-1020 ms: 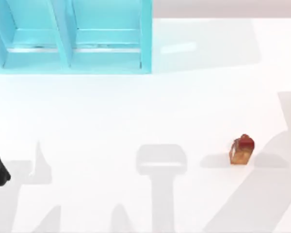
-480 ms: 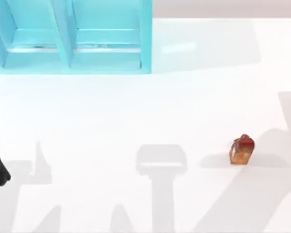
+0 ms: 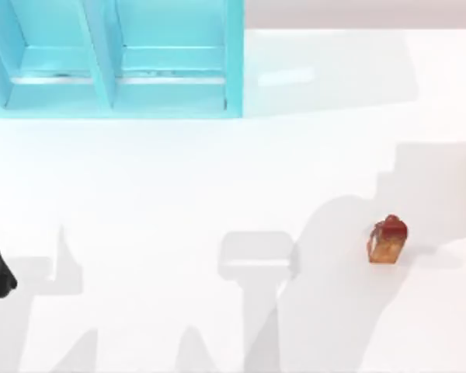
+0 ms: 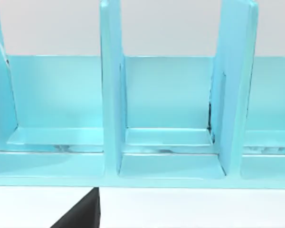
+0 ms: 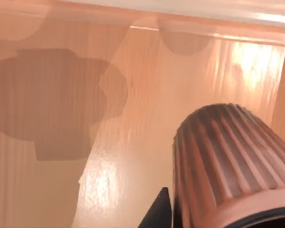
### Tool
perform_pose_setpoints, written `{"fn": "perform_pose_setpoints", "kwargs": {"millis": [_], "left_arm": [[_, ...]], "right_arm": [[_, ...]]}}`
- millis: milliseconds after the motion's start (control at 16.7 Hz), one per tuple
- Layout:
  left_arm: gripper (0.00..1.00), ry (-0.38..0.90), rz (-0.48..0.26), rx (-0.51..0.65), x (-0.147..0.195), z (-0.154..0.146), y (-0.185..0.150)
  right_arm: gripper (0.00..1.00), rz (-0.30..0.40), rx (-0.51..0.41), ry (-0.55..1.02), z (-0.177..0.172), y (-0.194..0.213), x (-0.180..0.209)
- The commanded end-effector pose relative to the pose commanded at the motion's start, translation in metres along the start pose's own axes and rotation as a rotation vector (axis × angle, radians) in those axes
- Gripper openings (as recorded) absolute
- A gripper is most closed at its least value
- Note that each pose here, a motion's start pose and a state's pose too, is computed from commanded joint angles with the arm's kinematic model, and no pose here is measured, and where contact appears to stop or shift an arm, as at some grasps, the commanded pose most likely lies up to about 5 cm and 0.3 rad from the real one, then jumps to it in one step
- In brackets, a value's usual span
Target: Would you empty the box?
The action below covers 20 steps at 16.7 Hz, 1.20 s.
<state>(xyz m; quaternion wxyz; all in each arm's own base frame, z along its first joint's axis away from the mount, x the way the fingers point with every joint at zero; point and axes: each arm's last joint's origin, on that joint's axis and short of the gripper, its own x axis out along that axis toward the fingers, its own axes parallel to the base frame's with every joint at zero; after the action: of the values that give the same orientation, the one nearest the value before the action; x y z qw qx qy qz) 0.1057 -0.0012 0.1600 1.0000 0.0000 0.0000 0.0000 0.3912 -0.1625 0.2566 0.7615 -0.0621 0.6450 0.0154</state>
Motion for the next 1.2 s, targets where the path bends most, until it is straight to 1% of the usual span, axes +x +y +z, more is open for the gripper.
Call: {"fn": "perform_pose_setpoints", "kwargs": {"millis": [240,420,720,840,1020,1080,1200], "left_arm": [[1.0,0.0,0.0,0.0,0.0,0.0,0.0],[1.0,0.0,0.0,0.0,0.0,0.0,0.0],[1.0,0.0,0.0,0.0,0.0,0.0,0.0],[1.0,0.0,0.0,0.0,0.0,0.0,0.0],[1.0,0.0,0.0,0.0,0.0,0.0,0.0],[1.0,0.0,0.0,0.0,0.0,0.0,0.0],[1.0,0.0,0.0,0.0,0.0,0.0,0.0]], "right_arm": [[0.0,0.03,0.058,0.078,-0.015,-0.01,-0.03],[0.0,0.059,0.103,0.141,-0.027,-0.017,-0.039],[0.0,0.07,0.107,0.159,-0.028,-0.017,-0.036],[0.0,0.064,0.102,0.147,-0.025,-0.012,-0.037],[0.0,0.04,0.073,0.08,0.001,0.019,-0.034],[0.0,0.035,0.056,0.05,0.013,0.038,-0.031],[0.0,0.04,0.016,0.002,0.036,0.087,-0.025]]}}
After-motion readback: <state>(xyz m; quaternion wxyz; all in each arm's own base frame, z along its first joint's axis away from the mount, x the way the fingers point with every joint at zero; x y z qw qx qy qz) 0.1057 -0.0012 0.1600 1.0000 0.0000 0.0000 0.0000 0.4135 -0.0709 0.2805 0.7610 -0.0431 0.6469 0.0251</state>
